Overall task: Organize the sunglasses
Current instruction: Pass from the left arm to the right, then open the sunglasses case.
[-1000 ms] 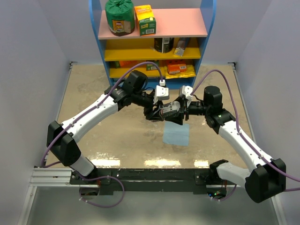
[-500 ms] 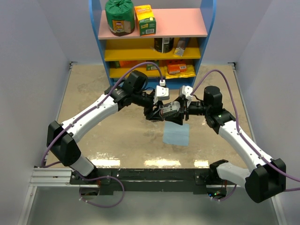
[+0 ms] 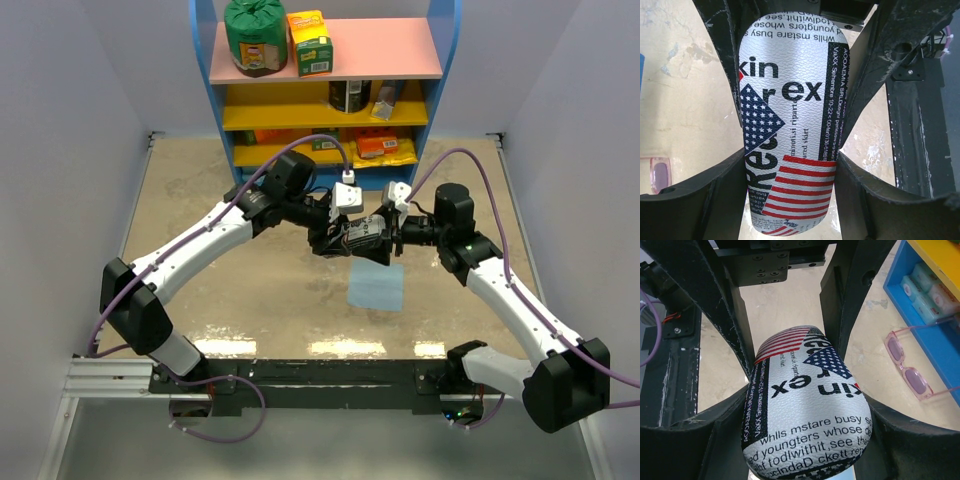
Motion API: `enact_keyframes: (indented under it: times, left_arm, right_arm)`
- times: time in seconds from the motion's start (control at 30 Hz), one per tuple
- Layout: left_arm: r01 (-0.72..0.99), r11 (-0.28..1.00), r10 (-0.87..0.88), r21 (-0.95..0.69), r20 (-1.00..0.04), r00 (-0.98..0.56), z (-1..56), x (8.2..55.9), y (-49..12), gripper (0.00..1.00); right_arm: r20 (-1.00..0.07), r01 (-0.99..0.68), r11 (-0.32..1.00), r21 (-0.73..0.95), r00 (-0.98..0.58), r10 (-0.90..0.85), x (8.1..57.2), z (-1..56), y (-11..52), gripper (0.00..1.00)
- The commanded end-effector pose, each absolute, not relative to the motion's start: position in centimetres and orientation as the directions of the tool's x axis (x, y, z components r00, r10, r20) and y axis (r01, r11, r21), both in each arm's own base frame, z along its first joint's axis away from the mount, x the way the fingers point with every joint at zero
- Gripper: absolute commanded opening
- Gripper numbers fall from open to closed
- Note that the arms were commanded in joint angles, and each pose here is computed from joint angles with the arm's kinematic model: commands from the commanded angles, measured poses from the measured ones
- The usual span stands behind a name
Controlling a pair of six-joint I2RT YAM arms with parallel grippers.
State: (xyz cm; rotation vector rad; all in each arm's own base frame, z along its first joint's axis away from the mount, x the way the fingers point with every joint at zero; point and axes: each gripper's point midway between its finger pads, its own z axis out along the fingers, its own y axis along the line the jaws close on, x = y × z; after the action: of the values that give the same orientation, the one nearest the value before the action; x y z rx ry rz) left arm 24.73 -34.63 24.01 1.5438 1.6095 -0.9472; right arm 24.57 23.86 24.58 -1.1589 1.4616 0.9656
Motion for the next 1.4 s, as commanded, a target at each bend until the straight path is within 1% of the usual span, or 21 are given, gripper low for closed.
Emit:
enact_keyframes:
  times: [0.0, 0.13, 0.53, 0.97, 1.37]
  left_arm:
    - [0.977, 0.212, 0.457, 0.001, -0.884, -0.098, 26.0, 28.0, -34.2, 0.0]
    - [0.975, 0.221, 0.455, 0.009, -0.886, -0.095, 26.1, 28.2, -34.2, 0.0]
    - [0.974, 0.227, 0.451, 0.01, -0.887, -0.096, 26.3, 28.2, -34.1, 0.0]
    - [0.995, 0.079, 0.426, -0.066, -0.9, -0.094, 26.5, 25.2, -34.7, 0.0]
    - [0.992, 0.04, 0.428, -0.121, -0.895, -0.126, 25.7, 24.7, -35.0, 0.0]
  right_arm:
    - [-0.984, -0.943, 0.313, -0.109, 0.058, -0.169, 26.5, 26.4, 23.3, 0.0]
    - [-0.984, -0.938, 0.329, -0.111, 0.058, -0.166, 26.7, 26.6, 23.2, 0.0]
    - [-0.986, -0.949, 0.297, -0.106, 0.061, -0.158, 26.1, 26.7, 23.4, 0.0]
    - [-0.983, -0.968, 0.21, -0.138, 0.107, -0.152, 24.3, 26.6, 23.8, 0.0]
    - [-0.979, -0.975, 0.148, -0.168, 0.148, -0.139, 23.0, 26.7, 23.8, 0.0]
